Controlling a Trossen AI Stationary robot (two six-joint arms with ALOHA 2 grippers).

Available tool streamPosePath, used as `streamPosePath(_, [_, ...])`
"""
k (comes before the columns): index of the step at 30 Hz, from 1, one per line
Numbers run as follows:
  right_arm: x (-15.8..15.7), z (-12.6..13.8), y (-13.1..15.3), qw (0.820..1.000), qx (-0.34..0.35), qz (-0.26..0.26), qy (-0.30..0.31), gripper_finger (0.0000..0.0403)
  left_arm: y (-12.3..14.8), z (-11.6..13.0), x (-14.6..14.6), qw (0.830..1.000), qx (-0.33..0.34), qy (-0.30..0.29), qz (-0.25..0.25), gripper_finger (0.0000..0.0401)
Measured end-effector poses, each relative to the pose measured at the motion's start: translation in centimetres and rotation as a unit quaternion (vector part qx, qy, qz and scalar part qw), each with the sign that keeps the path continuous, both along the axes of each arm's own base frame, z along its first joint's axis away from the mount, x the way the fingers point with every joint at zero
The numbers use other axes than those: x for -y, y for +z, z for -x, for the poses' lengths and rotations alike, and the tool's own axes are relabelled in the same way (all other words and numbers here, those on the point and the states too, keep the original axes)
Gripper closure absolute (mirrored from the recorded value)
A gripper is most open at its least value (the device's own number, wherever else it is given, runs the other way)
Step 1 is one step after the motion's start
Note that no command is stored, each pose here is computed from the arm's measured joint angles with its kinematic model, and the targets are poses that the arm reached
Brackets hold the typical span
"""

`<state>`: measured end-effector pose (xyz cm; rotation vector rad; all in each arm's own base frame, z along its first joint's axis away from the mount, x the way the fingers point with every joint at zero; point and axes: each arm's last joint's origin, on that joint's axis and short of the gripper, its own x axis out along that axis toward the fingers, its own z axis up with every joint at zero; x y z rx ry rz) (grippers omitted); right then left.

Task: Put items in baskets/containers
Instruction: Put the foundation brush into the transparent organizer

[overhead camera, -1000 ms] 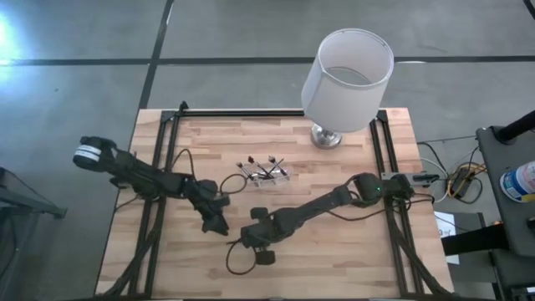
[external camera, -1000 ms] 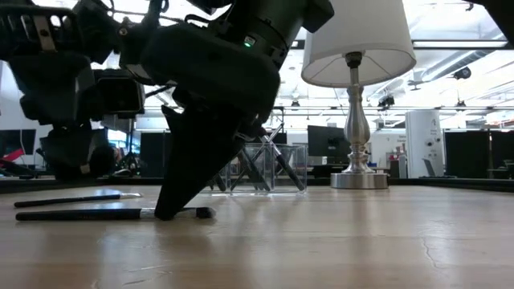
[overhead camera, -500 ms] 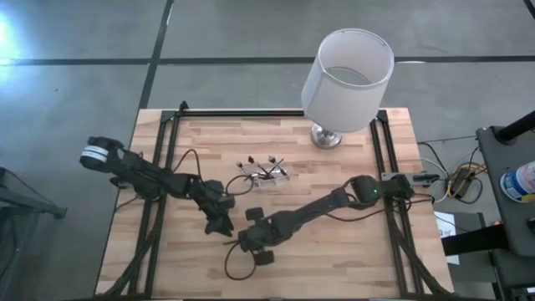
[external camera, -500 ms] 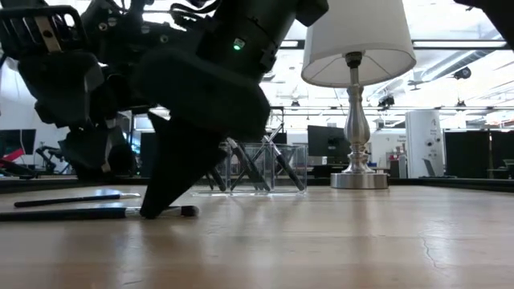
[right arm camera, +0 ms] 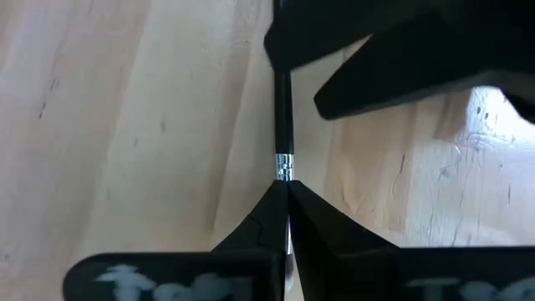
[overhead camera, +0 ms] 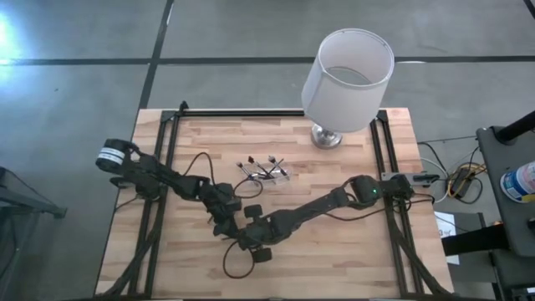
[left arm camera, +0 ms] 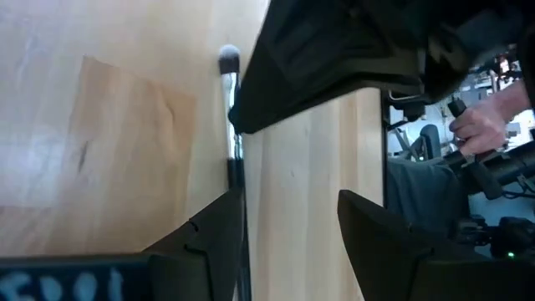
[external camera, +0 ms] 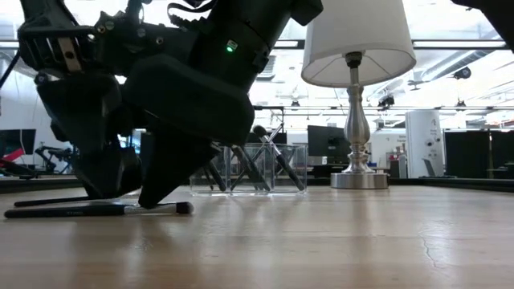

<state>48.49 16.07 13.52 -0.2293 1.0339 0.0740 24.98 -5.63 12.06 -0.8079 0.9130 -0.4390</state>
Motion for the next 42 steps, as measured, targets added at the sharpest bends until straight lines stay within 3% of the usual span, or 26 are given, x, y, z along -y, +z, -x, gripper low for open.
streamPosePath(17, [0.1, 0.1, 1.7, 1.0, 0.016, -0.003, 0.007, 0.0395, -0.6, -0.2, -0.1, 1.0, -0.007, 0.001, -0.009, 0.0213])
streamPosePath(26, [0.4, 0.3, 1.3, 0.999, -0.007, -0.039, 0.03, 0.039, -0.6, -0.2, -0.1, 1.0, -0.008, 0.001, -0.014, 0.0213])
streamPosePath(32, [1.6, -0.6, 2.1, 0.998, 0.01, -0.053, 0.017, 0.0331, -0.2, 1.4, -0.2, 0.997, -0.06, -0.019, -0.032, 0.0213])
streamPosePath(37, [3.0, -0.8, 2.2, 0.994, -0.018, -0.107, 0.03, 0.027, 1.2, 2.5, -0.6, 0.995, -0.05, -0.003, -0.081, 0.0213])
streamPosePath(42, [3.9, -0.8, 2.0, 0.994, -0.032, -0.096, 0.033, 0.0246, 1.9, 2.9, -0.7, 0.994, -0.037, 0.014, -0.101, 0.0213])
